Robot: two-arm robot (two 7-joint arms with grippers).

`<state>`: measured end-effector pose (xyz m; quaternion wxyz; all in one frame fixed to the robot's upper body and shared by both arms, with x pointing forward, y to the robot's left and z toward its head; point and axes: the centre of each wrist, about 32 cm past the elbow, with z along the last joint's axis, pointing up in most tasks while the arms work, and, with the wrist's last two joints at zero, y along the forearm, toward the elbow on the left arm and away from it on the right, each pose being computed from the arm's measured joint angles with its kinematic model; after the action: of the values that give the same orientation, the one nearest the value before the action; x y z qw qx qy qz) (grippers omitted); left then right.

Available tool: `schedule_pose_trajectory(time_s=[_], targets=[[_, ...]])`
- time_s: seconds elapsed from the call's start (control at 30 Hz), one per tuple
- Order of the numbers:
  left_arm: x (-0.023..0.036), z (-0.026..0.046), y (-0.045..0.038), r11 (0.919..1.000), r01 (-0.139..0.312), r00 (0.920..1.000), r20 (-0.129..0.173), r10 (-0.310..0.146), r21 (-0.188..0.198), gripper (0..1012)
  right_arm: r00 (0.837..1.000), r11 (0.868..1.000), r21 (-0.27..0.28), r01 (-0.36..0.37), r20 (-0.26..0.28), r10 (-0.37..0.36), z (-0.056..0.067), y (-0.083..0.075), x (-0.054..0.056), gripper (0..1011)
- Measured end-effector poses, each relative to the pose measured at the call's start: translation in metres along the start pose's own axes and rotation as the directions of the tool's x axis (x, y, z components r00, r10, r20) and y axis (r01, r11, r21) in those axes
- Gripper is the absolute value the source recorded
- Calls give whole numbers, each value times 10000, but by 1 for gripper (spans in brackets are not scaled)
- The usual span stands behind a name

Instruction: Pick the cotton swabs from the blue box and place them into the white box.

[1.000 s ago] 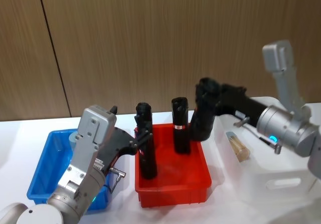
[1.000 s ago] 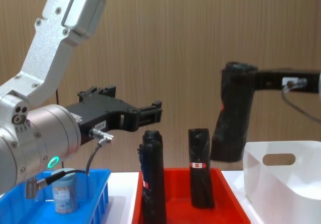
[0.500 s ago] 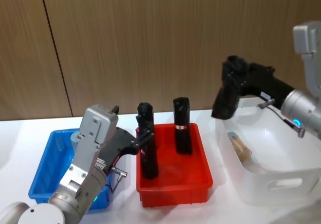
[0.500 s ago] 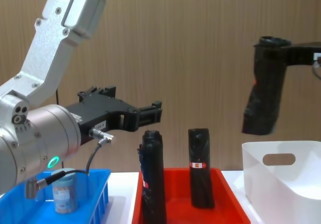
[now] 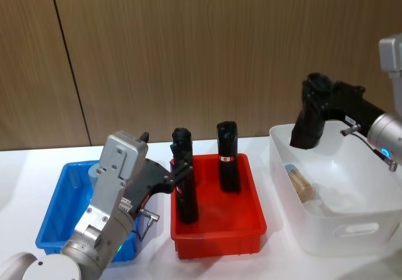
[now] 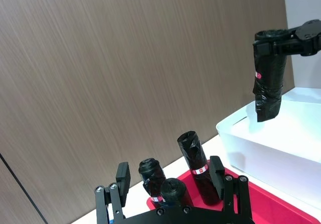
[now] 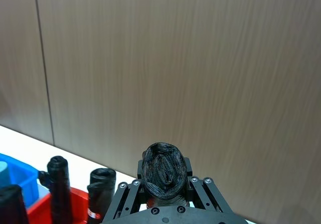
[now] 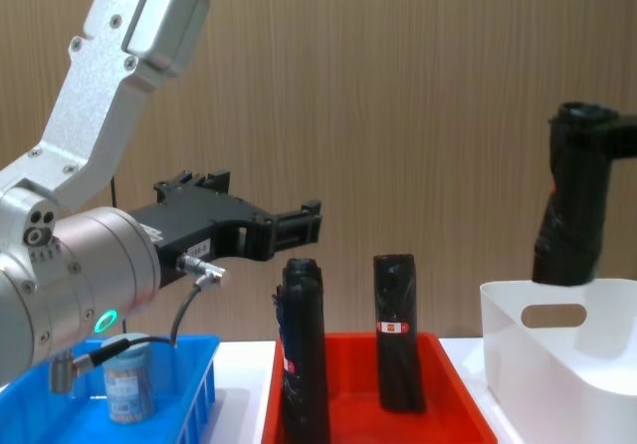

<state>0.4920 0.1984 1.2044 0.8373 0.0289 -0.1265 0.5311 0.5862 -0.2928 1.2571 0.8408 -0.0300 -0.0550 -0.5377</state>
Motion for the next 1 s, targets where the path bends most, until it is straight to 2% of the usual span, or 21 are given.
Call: schedule_pose_trajectory(time_s=[0.3, 0.53, 0.57, 0.73, 0.77, 0.87, 0.9, 1.0], targets=[[0, 0, 0, 10000, 0, 10000, 0, 0, 0, 1003, 9997, 9990, -369, 255, -8, -255, -144, 19, 81, 366], [0, 0, 0, 10000, 1, 10000, 0, -1, 0, 1003, 9994, 9980, -528, 350, -36, -352, -208, 17, 108, 543], [0, 0, 0, 10000, 0, 10000, 0, 0, 0, 1003, 9993, 9978, -550, 368, -40, -371, -218, 15, 113, 599], [0, 0, 0, 10000, 0, 10000, 0, 0, 0, 1003, 9991, 9973, -606, 425, -48, -428, -244, 6, 123, 738], [0, 0, 0, 10000, 0, 10000, 0, 0, 1, 1003, 9990, 9971, -622, 444, -47, -448, -252, 0, 126, 793], [0, 0, 0, 10000, 0, 10000, 0, 0, 0, 1003, 9989, 9968, -645, 464, -46, -468, -263, -8, 128, 847], [0, 0, 0, 10000, 0, 10000, 0, 0, 0, 1003, 9988, 9966, -664, 478, -46, -482, -271, -14, 129, 906], [0, 0, 0, 10000, 1, 10000, -1, -1, 0, 1003, 9988, 9965, -683, 490, -43, -494, -281, -23, 130, 981]])
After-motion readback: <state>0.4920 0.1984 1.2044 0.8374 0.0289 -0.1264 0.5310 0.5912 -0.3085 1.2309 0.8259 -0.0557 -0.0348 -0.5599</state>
